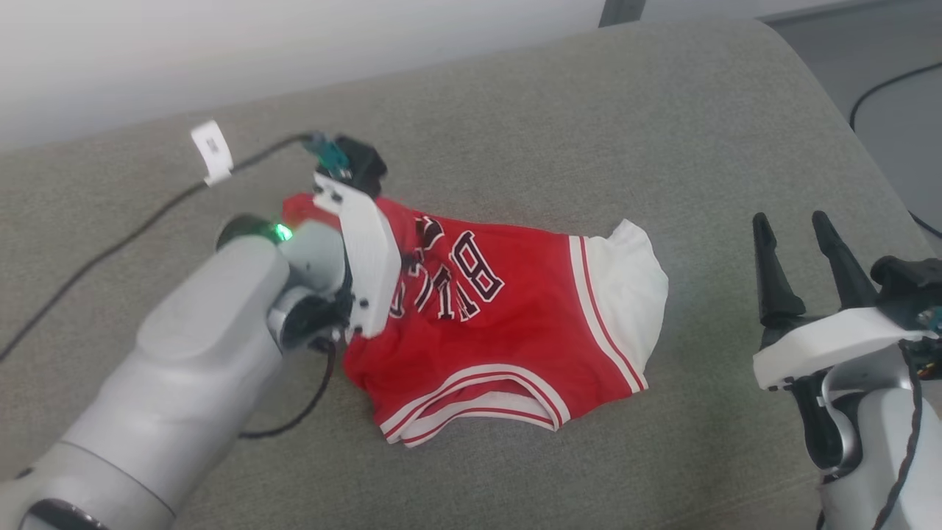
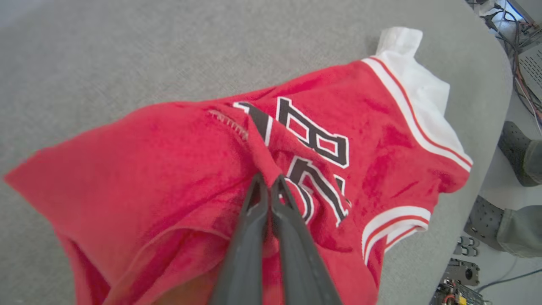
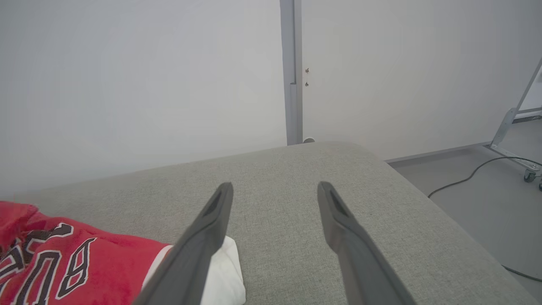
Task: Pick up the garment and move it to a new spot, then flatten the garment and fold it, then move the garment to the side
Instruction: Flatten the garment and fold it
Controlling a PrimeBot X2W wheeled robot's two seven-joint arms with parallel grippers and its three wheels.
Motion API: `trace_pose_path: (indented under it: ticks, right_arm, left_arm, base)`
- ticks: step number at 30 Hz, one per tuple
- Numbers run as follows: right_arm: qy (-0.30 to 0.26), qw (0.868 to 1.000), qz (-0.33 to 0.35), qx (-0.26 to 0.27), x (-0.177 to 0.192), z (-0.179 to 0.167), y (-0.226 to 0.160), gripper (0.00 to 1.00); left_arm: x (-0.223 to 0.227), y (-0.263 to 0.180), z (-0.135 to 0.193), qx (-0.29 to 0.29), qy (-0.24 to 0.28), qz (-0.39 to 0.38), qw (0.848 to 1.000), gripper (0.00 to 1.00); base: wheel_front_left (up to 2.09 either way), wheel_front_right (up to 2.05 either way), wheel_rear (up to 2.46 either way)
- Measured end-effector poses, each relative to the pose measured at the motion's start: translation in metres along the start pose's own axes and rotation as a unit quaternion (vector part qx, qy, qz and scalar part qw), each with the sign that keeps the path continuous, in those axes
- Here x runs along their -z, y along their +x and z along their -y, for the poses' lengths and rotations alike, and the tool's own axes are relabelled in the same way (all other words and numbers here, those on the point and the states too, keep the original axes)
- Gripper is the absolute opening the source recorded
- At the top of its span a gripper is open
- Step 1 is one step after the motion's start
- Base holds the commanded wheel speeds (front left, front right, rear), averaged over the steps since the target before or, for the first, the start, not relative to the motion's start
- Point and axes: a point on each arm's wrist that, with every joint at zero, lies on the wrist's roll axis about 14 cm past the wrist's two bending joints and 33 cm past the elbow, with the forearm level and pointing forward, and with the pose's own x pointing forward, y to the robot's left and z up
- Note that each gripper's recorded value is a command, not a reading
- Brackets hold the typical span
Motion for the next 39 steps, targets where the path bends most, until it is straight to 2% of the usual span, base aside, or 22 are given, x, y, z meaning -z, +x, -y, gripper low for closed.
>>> trace_pose_path:
  ticks: [1, 2, 7, 15, 26, 34, 39]
  right_arm:
    - [0.000, 1.000, -0.001, 0.000, 0.001, 0.000, 0.001, 1.00]
    - [0.001, 1.000, -0.002, 0.000, 0.002, 0.000, 0.001, 1.00]
    - [0.002, 1.000, 0.000, -0.002, 0.003, -0.002, 0.001, 1.00]
    - [0.006, 1.000, 0.017, -0.018, -0.007, -0.009, -0.005, 1.00]
    - [0.010, 0.997, 0.036, -0.060, -0.024, -0.037, -0.011, 1.00]
    - [0.006, 0.998, 0.024, -0.062, -0.018, -0.039, -0.011, 1.00]
    - [0.001, 0.999, 0.013, -0.052, -0.011, -0.033, -0.006, 1.00]
  left_arm:
    - [0.007, 0.003, 0.001, 0.003, -0.002, -0.010, 1.000, 0.58]
    - [0.010, 0.004, 0.001, 0.006, -0.008, -0.014, 1.000, 1.00]
    - [0.011, -0.005, -0.004, -0.001, -0.014, -0.013, 1.000, 1.00]
    - [0.001, -0.043, -0.006, -0.020, -0.025, 0.010, 0.999, 1.00]
    - [0.049, -0.087, 0.003, -0.051, -0.091, -0.038, 0.994, 1.00]
    - [0.080, -0.070, 0.022, -0.023, -0.130, -0.064, 0.989, 1.00]
    - [0.089, -0.052, 0.015, -0.026, -0.146, -0.060, 0.987, 1.00]
  base:
    - [0.00, 0.00, 0.00]
    - [0.00, 0.00, 0.00]
    - [0.00, 0.00, 0.00]
    - [0.00, 0.00, 0.00]
    - [0.00, 0.00, 0.00]
    - [0.00, 0.00, 0.00]
    - [0.00, 0.00, 0.00]
